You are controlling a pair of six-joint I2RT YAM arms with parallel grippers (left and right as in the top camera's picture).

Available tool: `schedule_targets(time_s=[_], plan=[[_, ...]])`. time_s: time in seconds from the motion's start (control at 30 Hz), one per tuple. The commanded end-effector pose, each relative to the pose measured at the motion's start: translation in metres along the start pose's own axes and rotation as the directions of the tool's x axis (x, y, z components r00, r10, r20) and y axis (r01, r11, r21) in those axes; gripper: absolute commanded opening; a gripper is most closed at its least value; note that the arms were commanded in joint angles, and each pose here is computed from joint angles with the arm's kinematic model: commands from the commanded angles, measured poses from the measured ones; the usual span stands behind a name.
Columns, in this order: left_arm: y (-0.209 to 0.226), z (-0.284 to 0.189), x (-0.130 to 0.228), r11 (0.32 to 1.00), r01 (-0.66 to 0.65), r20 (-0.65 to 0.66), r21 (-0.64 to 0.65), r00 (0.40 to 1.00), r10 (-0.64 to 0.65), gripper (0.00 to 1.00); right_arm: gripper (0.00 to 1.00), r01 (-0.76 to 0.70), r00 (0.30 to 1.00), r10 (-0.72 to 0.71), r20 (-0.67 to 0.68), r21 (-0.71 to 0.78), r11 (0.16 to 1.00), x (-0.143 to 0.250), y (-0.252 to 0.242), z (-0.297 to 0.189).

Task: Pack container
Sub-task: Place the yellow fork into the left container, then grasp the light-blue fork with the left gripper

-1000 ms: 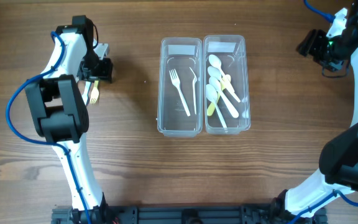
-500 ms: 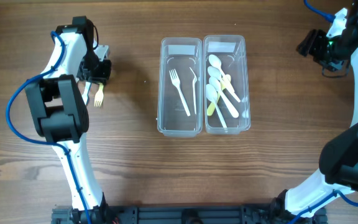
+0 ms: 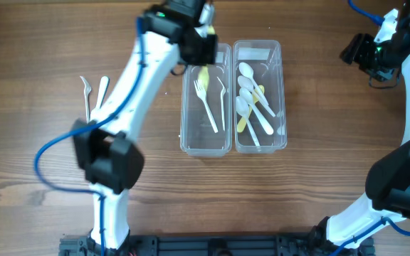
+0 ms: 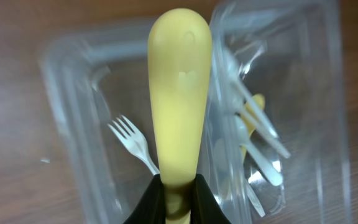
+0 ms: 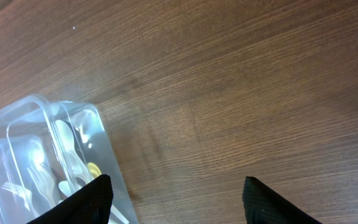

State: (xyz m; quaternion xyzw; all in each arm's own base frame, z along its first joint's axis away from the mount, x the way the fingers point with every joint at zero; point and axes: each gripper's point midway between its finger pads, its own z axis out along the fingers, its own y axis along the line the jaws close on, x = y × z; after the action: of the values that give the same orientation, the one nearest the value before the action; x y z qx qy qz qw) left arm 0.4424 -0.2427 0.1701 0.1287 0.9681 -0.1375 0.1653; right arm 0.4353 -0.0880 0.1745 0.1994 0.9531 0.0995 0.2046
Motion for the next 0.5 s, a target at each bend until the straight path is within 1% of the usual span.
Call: schedule_targets(time_s=[0.0,0.03,0.1,0.17,0.23,0.27,0.3,0.33,0.37,0.4,0.43,0.47], plan=[[-0.022,0.039,0.025,0.999,0.038,-0.102,0.005,0.994,-0.037,0.45,0.67,-0.002,1.0,0.002,0.018,0.008,1.0,-0.003,0.002,-0.004],[-0.022,0.038,0.024,0.999,0.037,-0.098,0.006,0.995,-0.036,0.57,0.67,-0.002,1.0,0.002,0.018,0.008,1.0,-0.003,0.002,-0.004],[-0.015,0.033,0.021,0.999,0.052,-0.09,0.002,0.995,-0.051,0.59,0.68,-0.001,1.0,0.001,0.018,0.008,1.0,-0.003,0.002,-0.004],[-0.002,0.018,0.014,0.997,0.078,-0.061,-0.001,0.995,-0.078,0.6,0.68,-0.002,1.0,0.002,0.018,0.008,1.0,-0.003,0.002,-0.004],[0.021,-0.013,-0.001,0.993,0.117,0.011,-0.014,0.993,-0.116,0.62,0.68,-0.001,1.0,0.001,0.018,0.008,1.0,-0.003,0.002,-0.004],[0.043,-0.03,-0.006,0.987,0.148,0.053,-0.058,0.988,-0.145,0.65,0.68,-0.001,1.0,0.001,0.018,0.008,1.0,-0.003,0.002,-0.004],[0.08,-0.052,-0.006,0.968,0.194,0.091,-0.16,0.979,-0.181,0.71,0.68,-0.001,1.0,0.001,0.018,0.008,1.0,-0.003,0.002,-0.004],[0.115,-0.066,0.0,0.951,0.174,0.087,-0.257,0.984,-0.157,0.7,0.68,-0.002,1.0,0.001,0.019,0.009,1.0,-0.003,0.002,-0.004],[0.149,-0.075,0.01,0.932,0.13,0.044,-0.338,0.991,-0.123,0.69,0.68,-0.001,1.0,0.001,0.019,0.008,1.0,-0.004,0.002,-0.004],[0.176,-0.076,0.021,0.927,0.079,-0.022,-0.366,0.995,-0.094,0.69,0.68,0.0,1.0,0.0,0.022,0.008,1.0,-0.004,0.002,-0.004],[0.2,-0.074,0.032,0.926,0.055,-0.075,-0.375,0.993,-0.089,0.67,0.68,0.0,1.0,0.0,0.027,0.007,1.0,-0.006,0.002,-0.004],[0.225,-0.068,0.045,0.925,0.085,-0.104,-0.369,0.986,-0.132,0.64,0.68,0.001,1.0,-0.001,0.03,0.006,1.0,-0.006,0.002,-0.005]])
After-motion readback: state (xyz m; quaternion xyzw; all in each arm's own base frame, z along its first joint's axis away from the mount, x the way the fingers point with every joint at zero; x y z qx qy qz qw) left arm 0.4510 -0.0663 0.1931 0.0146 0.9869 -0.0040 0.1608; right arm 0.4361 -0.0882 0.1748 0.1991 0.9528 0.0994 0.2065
